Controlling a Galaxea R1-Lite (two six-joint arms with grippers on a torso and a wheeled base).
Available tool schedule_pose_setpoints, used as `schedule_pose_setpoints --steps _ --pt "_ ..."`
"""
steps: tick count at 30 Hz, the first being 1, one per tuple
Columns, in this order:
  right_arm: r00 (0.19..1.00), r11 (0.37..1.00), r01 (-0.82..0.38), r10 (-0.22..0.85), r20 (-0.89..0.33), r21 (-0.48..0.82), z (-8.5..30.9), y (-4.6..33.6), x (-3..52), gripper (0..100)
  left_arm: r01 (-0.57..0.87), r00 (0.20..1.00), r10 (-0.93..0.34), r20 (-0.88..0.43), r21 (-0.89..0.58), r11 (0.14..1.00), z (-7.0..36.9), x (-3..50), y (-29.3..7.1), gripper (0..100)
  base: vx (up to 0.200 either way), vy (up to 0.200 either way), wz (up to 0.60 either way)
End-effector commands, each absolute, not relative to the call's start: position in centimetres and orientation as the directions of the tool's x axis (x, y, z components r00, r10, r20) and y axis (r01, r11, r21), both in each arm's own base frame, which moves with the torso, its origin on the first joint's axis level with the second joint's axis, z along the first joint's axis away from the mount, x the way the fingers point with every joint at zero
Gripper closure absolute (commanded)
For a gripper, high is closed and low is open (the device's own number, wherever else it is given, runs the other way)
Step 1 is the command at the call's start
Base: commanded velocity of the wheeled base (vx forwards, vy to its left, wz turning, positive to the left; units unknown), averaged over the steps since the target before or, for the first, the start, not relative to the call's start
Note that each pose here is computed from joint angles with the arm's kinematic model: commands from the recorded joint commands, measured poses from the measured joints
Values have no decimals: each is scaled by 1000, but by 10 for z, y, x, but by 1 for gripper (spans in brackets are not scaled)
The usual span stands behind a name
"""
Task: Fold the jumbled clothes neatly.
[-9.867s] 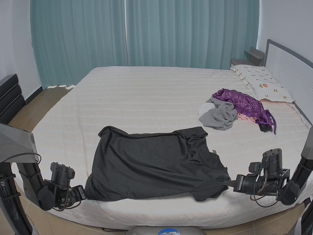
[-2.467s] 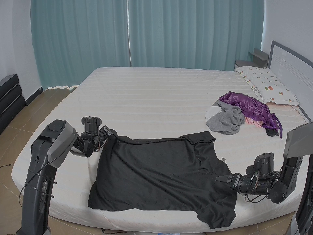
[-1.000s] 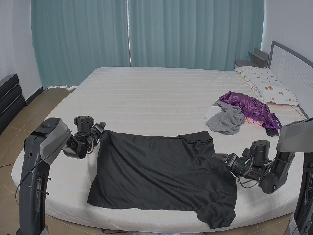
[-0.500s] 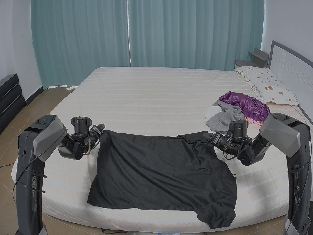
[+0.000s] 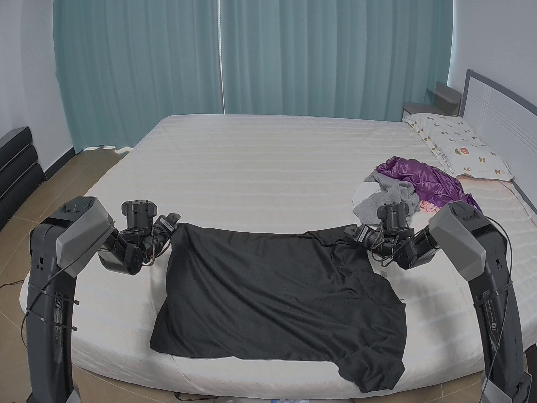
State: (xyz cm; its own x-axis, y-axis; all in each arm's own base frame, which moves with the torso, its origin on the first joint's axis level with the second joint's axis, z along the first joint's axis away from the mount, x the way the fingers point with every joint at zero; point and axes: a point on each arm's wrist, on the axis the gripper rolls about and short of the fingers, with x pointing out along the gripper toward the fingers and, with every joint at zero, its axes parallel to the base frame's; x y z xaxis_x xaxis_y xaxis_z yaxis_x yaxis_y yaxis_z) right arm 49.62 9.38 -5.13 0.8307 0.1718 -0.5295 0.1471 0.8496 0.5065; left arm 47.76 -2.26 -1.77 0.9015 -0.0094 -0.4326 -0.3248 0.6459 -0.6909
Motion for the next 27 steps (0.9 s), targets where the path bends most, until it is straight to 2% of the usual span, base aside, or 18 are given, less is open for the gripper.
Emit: schedule_pose_setpoints --steps 1,2,3,13,20,27 --pt "823 852 153 170 -541 501 -66 95 499 0 -321 904 -9 -427 -693 646 -16 478 -23 0 0 0 0" --pt "824 852 150 173 -540 502 -66 96 499 0 -319 905 -11 -426 -694 646 -16 479 -23 0 0 0 0" --pt "825 853 147 174 -538 502 -65 97 500 100 -320 904 -11 -427 -693 646 -17 479 -23 0 0 0 0" --pt "868 838 131 162 -470 529 -52 89 515 100 -319 903 -10 -430 -685 655 -27 484 -26 0 0 0 0" --pt "916 825 146 96 -390 546 -43 74 531 100 -304 909 -16 -418 -686 661 -27 489 -28 0 0 0 0" --pt "943 821 158 40 -331 549 -51 74 542 100 -290 916 -16 -401 -691 662 -29 497 -29 0 0 0 0"
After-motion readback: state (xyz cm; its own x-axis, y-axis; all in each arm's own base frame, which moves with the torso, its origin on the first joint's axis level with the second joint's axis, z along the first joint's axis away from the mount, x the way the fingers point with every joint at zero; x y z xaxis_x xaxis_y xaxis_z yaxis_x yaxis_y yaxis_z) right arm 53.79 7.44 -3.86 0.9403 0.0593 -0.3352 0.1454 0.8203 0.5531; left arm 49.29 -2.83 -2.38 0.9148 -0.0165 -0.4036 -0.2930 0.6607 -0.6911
